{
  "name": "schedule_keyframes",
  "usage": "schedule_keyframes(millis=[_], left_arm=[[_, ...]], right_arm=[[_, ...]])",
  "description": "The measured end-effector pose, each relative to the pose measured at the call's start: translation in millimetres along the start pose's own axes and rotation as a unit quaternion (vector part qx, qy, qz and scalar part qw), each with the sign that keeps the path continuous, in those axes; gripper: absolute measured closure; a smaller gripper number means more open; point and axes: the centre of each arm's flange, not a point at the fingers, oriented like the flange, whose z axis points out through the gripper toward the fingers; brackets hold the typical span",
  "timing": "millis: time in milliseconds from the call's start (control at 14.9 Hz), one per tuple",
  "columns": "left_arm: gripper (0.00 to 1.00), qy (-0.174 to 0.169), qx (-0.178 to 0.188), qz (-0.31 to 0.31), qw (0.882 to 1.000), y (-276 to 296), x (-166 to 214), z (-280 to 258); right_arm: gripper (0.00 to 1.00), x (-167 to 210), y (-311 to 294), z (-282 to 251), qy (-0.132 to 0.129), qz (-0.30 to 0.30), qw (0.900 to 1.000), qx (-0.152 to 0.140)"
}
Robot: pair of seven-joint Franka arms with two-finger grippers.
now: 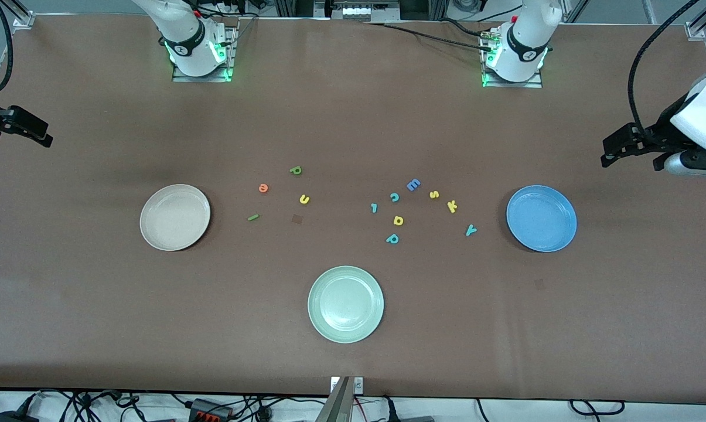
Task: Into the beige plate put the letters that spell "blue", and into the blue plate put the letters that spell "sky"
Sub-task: 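Move both grippers out from rest toward the scattered letters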
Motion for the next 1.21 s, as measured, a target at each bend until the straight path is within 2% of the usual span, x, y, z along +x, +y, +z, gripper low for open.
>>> schedule_keyframes(millis=[538,1211], left_arm=[[0.00,-0.002,0.000,0.001,1.000,1.1,-0.4,0.3],[0.00,-0.048,-0.007,0.010,0.999,10.5,-7.5,9.4]], right_arm=[[0.00,-0.5,-0.2,-0.7,0.000,0.000,1.000,0.000],[0.00,1.1,1.7,3.4,-0.004,0.001,1.000,0.000]])
